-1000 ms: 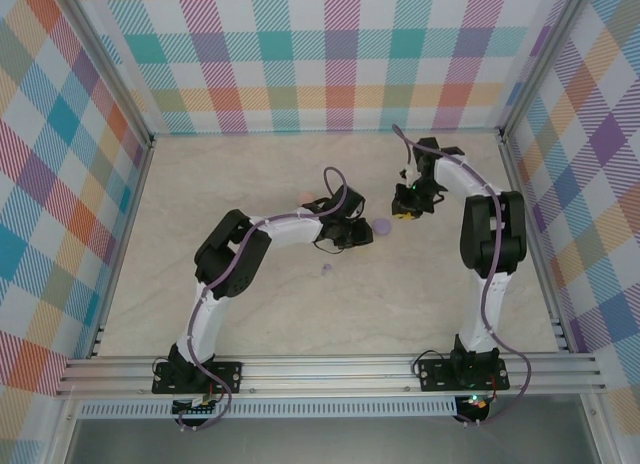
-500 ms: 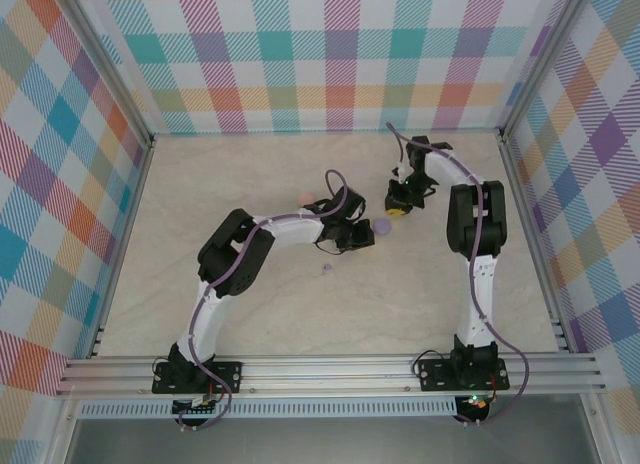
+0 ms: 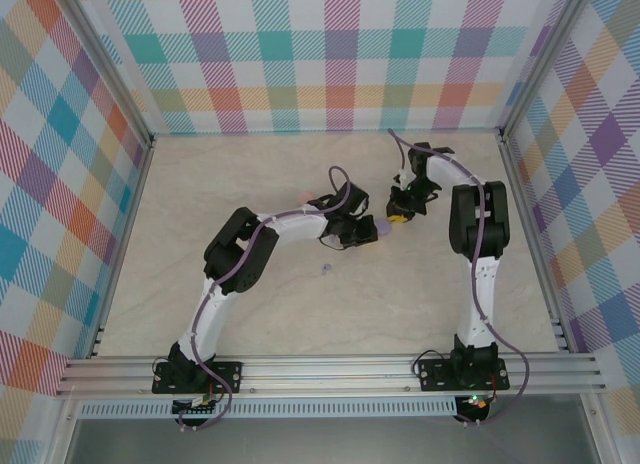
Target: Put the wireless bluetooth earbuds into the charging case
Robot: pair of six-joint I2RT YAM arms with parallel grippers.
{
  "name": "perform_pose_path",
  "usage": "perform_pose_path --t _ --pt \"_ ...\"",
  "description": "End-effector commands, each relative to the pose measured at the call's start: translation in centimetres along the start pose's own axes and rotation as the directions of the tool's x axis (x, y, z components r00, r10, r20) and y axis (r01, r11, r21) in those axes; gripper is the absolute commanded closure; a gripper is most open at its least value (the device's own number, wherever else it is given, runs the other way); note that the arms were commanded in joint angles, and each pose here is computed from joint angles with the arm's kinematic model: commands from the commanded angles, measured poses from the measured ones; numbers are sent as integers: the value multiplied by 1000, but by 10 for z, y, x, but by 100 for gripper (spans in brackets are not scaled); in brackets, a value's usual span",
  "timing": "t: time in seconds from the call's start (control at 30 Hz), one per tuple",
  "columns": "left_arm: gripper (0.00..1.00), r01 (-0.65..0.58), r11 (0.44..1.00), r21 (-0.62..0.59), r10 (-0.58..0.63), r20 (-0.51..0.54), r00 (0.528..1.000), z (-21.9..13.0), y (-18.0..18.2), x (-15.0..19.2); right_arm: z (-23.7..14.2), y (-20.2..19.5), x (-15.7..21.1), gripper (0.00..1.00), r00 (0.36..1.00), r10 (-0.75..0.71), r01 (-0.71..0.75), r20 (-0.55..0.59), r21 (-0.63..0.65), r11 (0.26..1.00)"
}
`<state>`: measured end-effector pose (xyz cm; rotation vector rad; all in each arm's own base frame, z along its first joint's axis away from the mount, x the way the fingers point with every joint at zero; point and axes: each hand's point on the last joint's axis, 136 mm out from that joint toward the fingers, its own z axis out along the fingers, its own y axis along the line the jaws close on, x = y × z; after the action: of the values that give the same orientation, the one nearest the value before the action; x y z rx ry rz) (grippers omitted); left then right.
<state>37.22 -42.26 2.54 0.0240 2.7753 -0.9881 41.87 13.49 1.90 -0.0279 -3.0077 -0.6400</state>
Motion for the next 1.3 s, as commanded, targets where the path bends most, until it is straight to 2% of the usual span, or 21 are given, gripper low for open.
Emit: perform_pose_path --t 0.0,0.33,0.57,0.77,0.87,0.97,1.07,1.27 --pt "90 38 995 -89 -36 17 999 3 27 -8 -13 4 10 86 1000 -24 24 5 11 1000" --pt "89 41 993 -107 -37 37 999 1 30 -13 -19 12 20 85 1000 -28 29 10 -33 999" --pt "89 42 988 -148 -38 34 999 -5 37 -11 -19 5 25 84 1000 -20 20 18 10 1000" --pt "85 29 979 -204 -15 73 997 -25 46 -15 -39 -6 16 81 995 -5 -6 102 110 994" --pt "81 21 980 -198 -3 90 996 -39 44 -23 -52 -1 16 81 989 -7 -8 146 104 995" --pt "75 7 987 -161 11 110 994 -54 38 -34 -59 11 19 78 985 -6 0 173 34 999" --pt "69 0 998 -65 7 106 994 -63 29 -45 -59 21 26 73 984 7 2 181 -52 999" --pt "57 -15 996 91 7 96 995 -63 13 -60 -44 21 36 67 983 61 -38 172 -131 991"
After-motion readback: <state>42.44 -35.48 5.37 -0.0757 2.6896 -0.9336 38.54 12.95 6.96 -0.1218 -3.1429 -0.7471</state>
